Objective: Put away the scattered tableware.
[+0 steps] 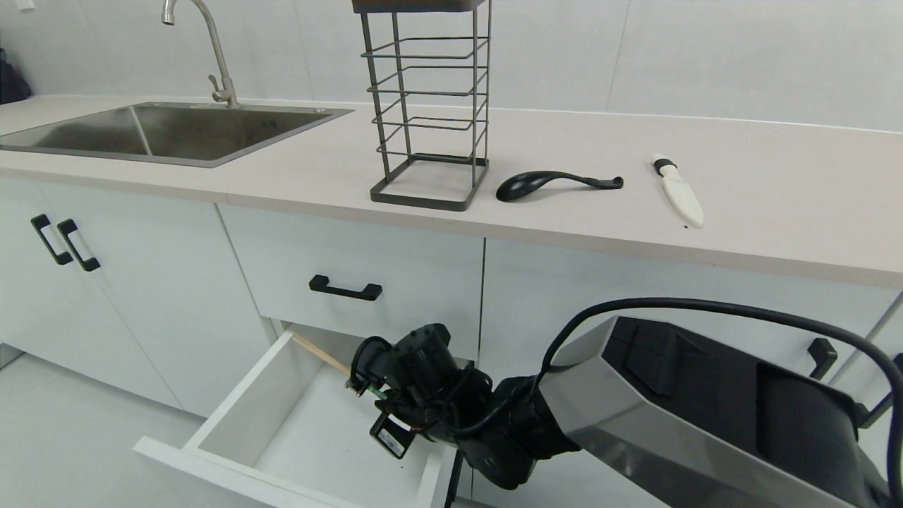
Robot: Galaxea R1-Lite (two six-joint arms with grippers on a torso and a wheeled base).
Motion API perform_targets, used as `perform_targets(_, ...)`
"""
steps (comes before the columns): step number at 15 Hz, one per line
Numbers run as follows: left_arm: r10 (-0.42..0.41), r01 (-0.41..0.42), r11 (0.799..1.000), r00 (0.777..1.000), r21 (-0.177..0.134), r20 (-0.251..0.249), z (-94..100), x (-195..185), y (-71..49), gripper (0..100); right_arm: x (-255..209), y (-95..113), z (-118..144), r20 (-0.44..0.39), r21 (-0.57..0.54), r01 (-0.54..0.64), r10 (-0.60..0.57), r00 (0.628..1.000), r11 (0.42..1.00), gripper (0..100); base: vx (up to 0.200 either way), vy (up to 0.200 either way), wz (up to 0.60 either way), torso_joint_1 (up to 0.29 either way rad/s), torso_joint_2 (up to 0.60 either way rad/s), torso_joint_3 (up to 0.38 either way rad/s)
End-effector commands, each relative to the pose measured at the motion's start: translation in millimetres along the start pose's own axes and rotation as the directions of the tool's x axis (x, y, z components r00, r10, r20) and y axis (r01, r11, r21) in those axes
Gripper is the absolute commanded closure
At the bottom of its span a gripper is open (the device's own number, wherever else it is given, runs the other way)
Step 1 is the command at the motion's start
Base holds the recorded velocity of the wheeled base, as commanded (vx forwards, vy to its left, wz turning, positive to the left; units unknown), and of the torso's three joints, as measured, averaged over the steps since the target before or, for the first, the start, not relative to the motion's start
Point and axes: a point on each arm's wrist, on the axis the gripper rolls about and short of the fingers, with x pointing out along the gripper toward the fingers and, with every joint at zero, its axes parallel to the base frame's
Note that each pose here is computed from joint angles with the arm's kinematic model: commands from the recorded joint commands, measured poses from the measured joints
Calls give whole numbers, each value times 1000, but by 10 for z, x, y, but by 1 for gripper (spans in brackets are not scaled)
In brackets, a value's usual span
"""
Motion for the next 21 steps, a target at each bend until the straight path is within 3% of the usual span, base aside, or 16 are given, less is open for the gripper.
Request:
perform_targets(1,0,0,1000,1000,0,-1,1,1,0,0,13,8,-40,-13,-5,-4,4,1000,1000,100,0,0,0,0,0,0)
perform_targets(4,0,0,1000,1000,0,-1,1,1,0,0,36,28,-65,-93,-25,-25,23,995,999,100,0,0,0,0,0,0)
perform_targets(17,0,0,1000,1000,0,-1,1,1,0,0,275,84,93,-121,-69,-46,38,992,997,100,0,0,0,0,0,0)
perform_targets(21,0,0,1000,1000,0,-1,1,1,0,0,391,120,16,-136,-71,-52,42,990,996,100,0,0,0,0,0,0)
